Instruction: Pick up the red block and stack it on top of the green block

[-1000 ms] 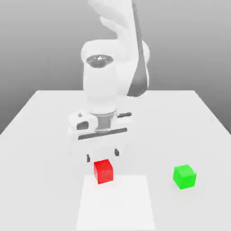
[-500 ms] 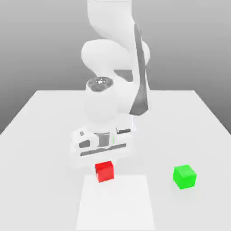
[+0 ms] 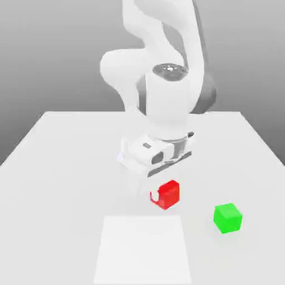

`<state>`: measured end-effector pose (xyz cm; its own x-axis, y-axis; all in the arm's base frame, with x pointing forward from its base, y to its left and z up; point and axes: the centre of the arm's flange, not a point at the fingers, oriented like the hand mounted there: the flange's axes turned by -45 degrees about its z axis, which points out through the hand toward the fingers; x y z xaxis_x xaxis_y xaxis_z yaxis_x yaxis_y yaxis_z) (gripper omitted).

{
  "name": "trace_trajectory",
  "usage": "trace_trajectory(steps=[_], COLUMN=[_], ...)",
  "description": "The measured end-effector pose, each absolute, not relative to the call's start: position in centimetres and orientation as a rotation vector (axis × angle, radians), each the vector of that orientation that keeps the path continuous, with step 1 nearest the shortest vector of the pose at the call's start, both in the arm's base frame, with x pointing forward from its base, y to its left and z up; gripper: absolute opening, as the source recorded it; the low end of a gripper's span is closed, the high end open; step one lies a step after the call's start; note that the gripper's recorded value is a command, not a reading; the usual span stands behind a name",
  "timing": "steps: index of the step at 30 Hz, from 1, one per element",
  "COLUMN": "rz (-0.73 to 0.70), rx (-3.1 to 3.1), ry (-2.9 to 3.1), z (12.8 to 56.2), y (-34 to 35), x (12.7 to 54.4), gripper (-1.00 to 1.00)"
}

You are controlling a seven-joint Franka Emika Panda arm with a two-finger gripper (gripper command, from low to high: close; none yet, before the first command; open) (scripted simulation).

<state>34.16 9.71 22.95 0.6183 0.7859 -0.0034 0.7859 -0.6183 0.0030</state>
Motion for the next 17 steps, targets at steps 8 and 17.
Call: trace_trajectory(steps=[8,17], rz=[-0.002,-0.002], rx=[2.476,2.453], ry=[1.933,1.962], z=[23.8,18.4], y=[21.3,21.9], x=[32.2,32.0], gripper=[-1.0,1.0])
